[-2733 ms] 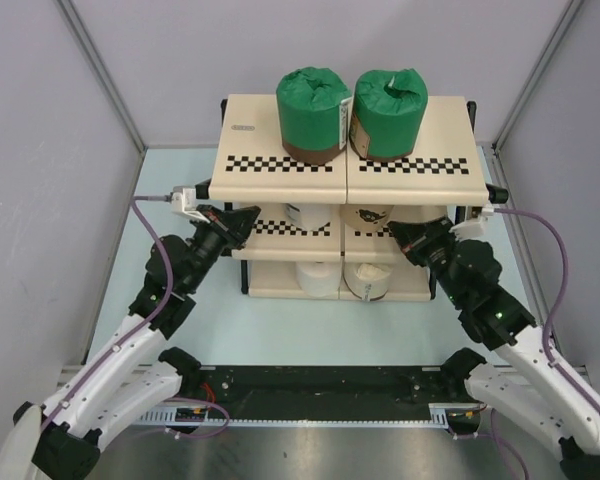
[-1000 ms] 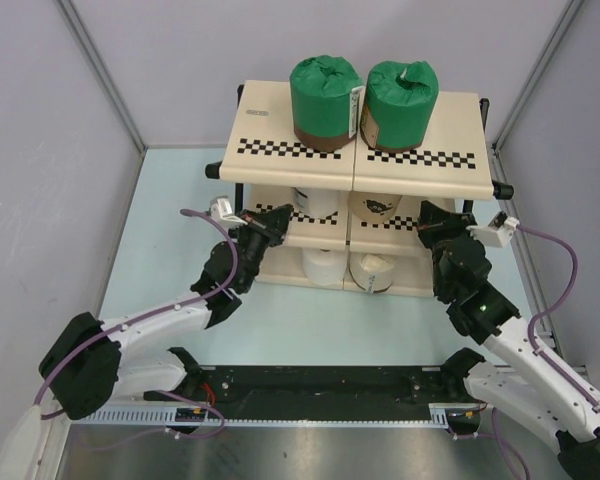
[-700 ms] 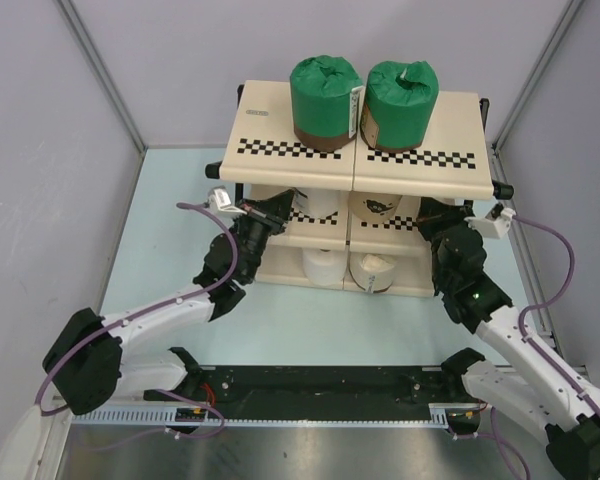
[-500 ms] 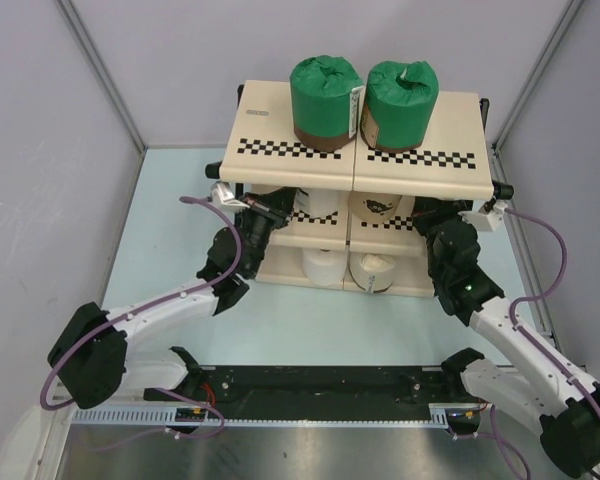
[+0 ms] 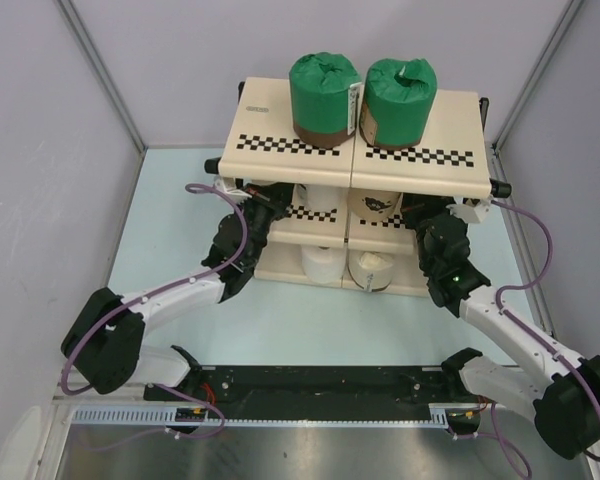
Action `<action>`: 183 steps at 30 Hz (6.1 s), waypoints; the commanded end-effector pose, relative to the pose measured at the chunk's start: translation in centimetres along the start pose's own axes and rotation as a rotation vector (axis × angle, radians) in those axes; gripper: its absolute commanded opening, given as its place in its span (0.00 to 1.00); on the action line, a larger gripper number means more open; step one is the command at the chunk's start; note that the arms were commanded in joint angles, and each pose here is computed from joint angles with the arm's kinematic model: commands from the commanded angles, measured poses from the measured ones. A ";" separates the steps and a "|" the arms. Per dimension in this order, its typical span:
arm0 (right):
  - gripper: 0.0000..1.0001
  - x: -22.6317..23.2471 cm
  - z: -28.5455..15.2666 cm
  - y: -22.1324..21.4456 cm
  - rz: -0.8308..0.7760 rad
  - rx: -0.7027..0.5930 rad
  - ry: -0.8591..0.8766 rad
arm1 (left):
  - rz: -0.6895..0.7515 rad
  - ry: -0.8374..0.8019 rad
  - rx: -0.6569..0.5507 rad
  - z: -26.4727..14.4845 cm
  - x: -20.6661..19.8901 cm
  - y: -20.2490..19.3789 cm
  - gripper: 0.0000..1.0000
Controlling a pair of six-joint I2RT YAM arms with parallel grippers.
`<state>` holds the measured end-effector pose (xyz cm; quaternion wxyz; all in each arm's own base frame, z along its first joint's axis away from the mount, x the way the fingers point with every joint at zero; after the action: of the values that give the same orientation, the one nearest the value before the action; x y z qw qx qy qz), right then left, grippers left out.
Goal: Place and organize the paper towels onto the shelf
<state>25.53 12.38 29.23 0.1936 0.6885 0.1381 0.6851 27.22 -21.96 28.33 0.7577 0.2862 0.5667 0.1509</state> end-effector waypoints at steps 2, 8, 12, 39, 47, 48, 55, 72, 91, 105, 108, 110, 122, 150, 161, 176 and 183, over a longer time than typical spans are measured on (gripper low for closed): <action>0.00 0.9 0.2 0.4 0.008 -0.033 0.046 | -0.041 -0.062 -0.060 1.1 -1.7 2.0 0.00; 0.00 0.9 0.4 0.8 0.017 -0.059 0.042 | -0.061 -0.018 -0.107 1.1 -0.3 3.0 0.00; 0.00 1.1 0.9 0.3 0.021 -0.039 0.067 | -0.058 -0.076 -0.059 1.9 -1.2 2.6 0.00; 0.00 2.1 -1.5 2.8 -0.038 -0.045 0.099 | -0.023 -0.126 0.047 -2.2 -1.1 2.5 0.00; 0.00 2.1 -3.9 3.8 -0.070 0.025 0.118 | 0.011 -0.168 0.076 -5.7 -2.0 4.2 0.00; 0.00 2.4 -4.6 4.3 -0.063 0.027 0.138 | 0.017 -0.171 0.083 -6.2 -2.1 4.2 0.00; 0.00 1.7 -10.5 5.1 -0.119 0.208 0.201 | 0.010 -0.144 0.155 -13.3 0.2 4.0 0.00; 0.00 -9.8 -18.1 0.9 0.002 0.597 -0.017 | -0.125 0.001 0.431 -19.2 9.1 -3.8 0.00; 0.00 -13.6 -13.7 -5.0 0.309 0.522 -0.034 | -0.272 -0.181 0.473 -13.5 7.2 -8.3 0.00; 0.00 -14.2 -11.6 -4.2 0.288 0.446 -0.091 | -0.187 -0.200 0.429 -10.1 6.6 -7.5 0.00; 0.00 -14.2 -11.2 -4.2 0.293 0.445 -0.087 | -0.169 -0.209 0.427 -9.1 6.5 -7.3 0.00; 0.00 -14.0 -11.0 -4.3 0.291 0.447 -0.068 | -0.166 -0.211 0.426 -8.6 6.6 -7.2 0.00; 0.00 -14.9 -10.6 -4.7 0.287 0.448 -0.086 | -0.185 -0.191 0.474 -8.1 8.4 -9.4 0.00; 0.00 -15.8 -5.2 -1.5 0.250 0.405 -0.115 | -0.197 -0.213 0.508 -8.9 9.0 -10.0 0.00; 0.00 -15.0 0.9 1.0 0.217 0.381 -0.078 | -0.201 -0.216 0.508 -9.9 9.2 -9.6 0.00; 0.00 -16.2 5.7 4.2 0.155 0.387 -0.068 | -0.187 -0.219 0.507 -10.5 9.1 -9.1 0.00; 0.00 -16.7 5.6 3.8 0.169 0.448 -0.082 | -0.189 -0.219 0.501 -10.8 9.0 -8.9 0.00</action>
<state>29.54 1.27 13.93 -0.0363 0.7911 0.1943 0.5789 18.73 -21.13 10.05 0.6422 0.4688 0.5984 -0.0989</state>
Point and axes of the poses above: each gripper's point midway between its finger pads, its own z axis out along the fingers, its own x axis along the line the jaws close on, y = z × x, the point moved 10 cm from there along -z, back along the fingers, and after that the axes turned 4 degrees about z, right-handed, at the moved point
